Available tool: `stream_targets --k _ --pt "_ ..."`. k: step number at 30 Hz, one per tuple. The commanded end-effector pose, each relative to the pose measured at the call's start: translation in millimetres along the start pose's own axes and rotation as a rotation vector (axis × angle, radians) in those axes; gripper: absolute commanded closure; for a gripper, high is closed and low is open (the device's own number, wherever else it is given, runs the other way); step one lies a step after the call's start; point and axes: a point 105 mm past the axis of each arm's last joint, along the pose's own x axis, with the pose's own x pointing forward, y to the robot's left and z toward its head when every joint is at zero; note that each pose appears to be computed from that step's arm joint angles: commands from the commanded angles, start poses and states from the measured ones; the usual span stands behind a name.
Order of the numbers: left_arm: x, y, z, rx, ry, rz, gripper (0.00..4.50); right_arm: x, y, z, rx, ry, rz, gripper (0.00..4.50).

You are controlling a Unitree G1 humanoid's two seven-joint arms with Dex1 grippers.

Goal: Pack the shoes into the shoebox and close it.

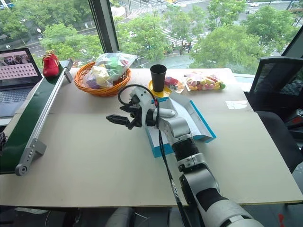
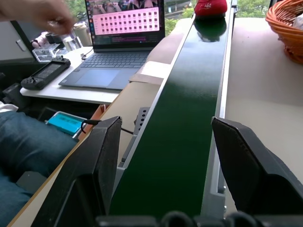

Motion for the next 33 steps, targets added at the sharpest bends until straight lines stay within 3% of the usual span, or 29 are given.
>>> stream_targets --k 1,9,14,17,19,33 --pt "11.0 5.0 15.4 0.030 -0.053 -0.009 1.28 -2.2 10.8 16.5 -0.059 -0.036 0.023 0.03" --pt "36.3 -6.1 8.3 0.002 -0.013 -0.116 1.28 -15.5 24.6 17.4 -0.079 -0.036 0.057 0.03" --pt "52.6 3.3 10.6 -0.015 0.004 -0.135 1.28 -28.9 26.5 16.0 -0.091 -0.030 0.060 0.03" --pt "59.4 4.5 12.7 -0.014 0.008 -0.143 0.66 -32.8 24.1 17.1 -0.091 -0.038 0.038 0.00" --pt "61.7 -1.1 17.4 -0.052 -0.013 -0.178 0.02 -34.3 22.5 17.4 -0.092 -0.042 0.022 0.00" --pt "74.2 10.6 6.7 -0.123 0.040 -0.118 0.02 -34.0 24.5 18.0 -0.113 -0.037 0.027 0.00"
